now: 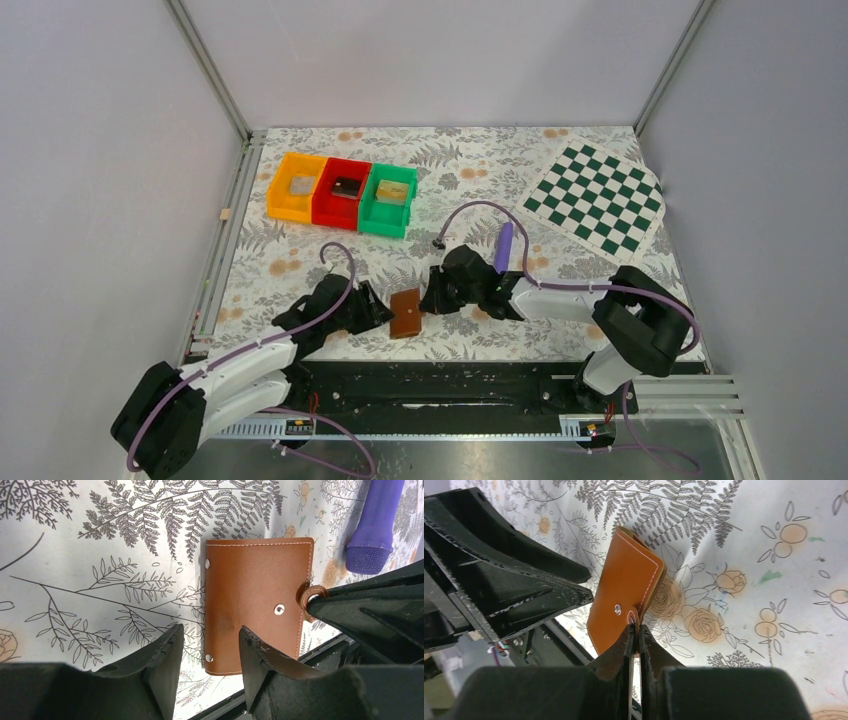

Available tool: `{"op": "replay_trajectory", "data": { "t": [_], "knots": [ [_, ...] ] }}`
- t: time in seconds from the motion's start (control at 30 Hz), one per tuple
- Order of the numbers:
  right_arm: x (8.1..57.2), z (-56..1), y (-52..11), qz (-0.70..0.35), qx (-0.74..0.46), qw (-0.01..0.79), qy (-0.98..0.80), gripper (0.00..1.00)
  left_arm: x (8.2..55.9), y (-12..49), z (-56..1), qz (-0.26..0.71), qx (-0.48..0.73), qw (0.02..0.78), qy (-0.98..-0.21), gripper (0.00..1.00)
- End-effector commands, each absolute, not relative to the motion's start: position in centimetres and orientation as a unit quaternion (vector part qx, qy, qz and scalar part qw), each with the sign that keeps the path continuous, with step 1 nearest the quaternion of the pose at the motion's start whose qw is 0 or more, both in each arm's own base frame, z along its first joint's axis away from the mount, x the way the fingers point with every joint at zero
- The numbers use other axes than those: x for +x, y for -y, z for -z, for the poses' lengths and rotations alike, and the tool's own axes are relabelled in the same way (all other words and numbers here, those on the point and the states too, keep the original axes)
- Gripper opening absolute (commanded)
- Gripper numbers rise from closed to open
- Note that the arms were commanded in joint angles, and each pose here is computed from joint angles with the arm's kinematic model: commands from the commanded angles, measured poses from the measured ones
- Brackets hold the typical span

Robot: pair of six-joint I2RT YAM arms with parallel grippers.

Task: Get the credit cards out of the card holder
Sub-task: Open the card holder at the center of the board.

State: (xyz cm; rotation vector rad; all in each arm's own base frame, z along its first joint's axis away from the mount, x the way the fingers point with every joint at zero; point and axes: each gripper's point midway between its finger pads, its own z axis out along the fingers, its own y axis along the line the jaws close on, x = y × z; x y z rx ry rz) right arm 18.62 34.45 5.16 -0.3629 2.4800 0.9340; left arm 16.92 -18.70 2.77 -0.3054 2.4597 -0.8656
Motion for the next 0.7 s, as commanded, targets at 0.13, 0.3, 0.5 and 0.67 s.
{"op": "replay_trajectory", "data": {
  "t": [0.13,0.3,0.5,0.67],
  "knots": [
    [18.8,-9.8,-36.7,-0.474,-0.102,0.231,-0.844,0.1,18.1,19.3,-4.5,0.314,-0.086,0.272,-0.905,0.45],
    [18.9,-10.2,-36.3,-0.5,-0.077,0.226,-0.833,0.08,18.2,19.6,-4.9,0.32,-0.081,0.27,-0.905,0.47],
    [18.6,-10.5,-36.0,-0.502,-0.073,0.222,-0.833,0.05,18.2,19.8,-6.1,0.322,-0.069,0.272,-0.904,0.59],
    [18.5,-10.9,-35.7,-0.497,-0.074,0.222,-0.836,0.04,18.7,20.0,-7.8,0.326,-0.047,0.29,-0.899,0.74]
  ]
}}
